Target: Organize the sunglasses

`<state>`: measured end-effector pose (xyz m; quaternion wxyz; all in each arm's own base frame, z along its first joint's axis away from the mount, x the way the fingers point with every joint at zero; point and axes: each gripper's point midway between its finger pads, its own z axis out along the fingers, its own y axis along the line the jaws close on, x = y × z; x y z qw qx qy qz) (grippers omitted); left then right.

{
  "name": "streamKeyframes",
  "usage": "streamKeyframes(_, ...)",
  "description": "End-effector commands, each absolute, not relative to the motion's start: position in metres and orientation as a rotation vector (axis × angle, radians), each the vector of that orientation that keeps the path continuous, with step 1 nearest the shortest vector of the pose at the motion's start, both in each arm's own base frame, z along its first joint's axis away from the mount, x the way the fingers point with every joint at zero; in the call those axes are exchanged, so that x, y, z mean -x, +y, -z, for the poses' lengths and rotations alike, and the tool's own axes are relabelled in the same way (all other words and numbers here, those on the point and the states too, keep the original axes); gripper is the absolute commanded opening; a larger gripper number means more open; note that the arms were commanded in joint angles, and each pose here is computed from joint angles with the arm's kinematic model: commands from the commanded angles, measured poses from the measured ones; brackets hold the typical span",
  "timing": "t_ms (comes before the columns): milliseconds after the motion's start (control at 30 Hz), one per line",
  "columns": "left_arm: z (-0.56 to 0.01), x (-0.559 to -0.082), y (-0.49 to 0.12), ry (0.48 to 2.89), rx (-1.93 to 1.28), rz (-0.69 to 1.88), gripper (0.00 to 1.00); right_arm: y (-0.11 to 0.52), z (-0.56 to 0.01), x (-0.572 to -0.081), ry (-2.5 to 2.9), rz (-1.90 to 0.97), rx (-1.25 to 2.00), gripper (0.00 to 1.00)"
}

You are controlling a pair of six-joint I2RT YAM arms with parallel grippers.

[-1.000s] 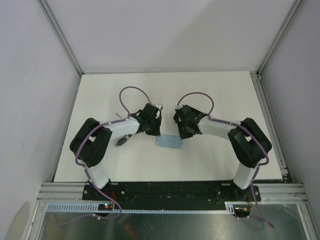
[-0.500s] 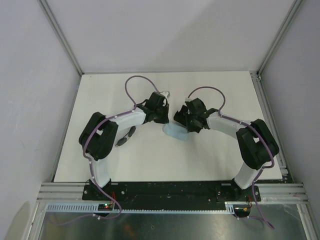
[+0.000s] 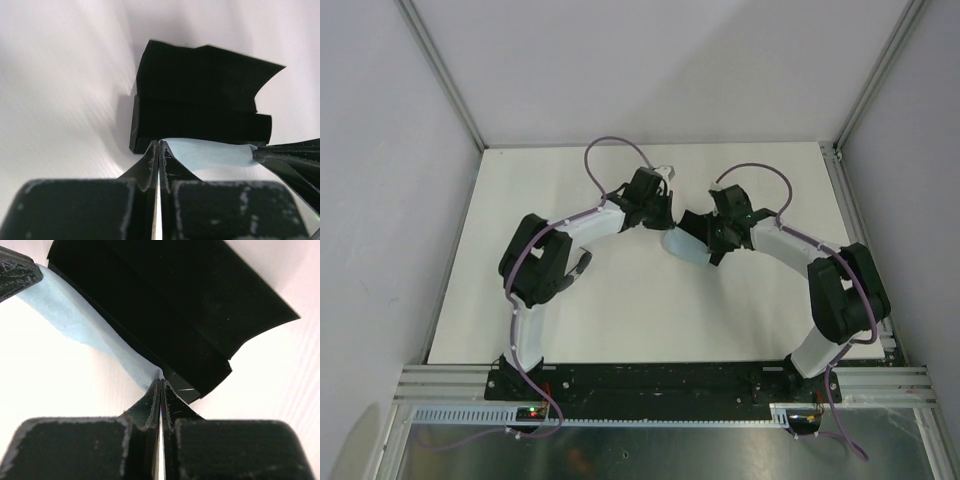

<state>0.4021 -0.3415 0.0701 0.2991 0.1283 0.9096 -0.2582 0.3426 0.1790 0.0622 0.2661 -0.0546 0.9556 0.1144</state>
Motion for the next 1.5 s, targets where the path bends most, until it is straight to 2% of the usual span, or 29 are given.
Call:
streamKeyframes(0, -0.092, -0.422, -0.358, 2.327, -0.398, 0.737, 0.0, 0.171, -0.088, -0.358, 2.52, -0.326, 0.11, 0.0)
streamKeyframes(367, -0.086, -0.439, -0.375, 2.313, -0.414, 0.769, 0.0, 0.142, -0.076, -0.376, 2.546, -0.29, -0.022, 0.0)
streamKeyframes(1467, -0.059, -0.458, -0.383, 2.333, -0.421, 0.78, 0.0, 0.128, -0.047, -0.403, 2.587, -0.169, -0.093, 0.0)
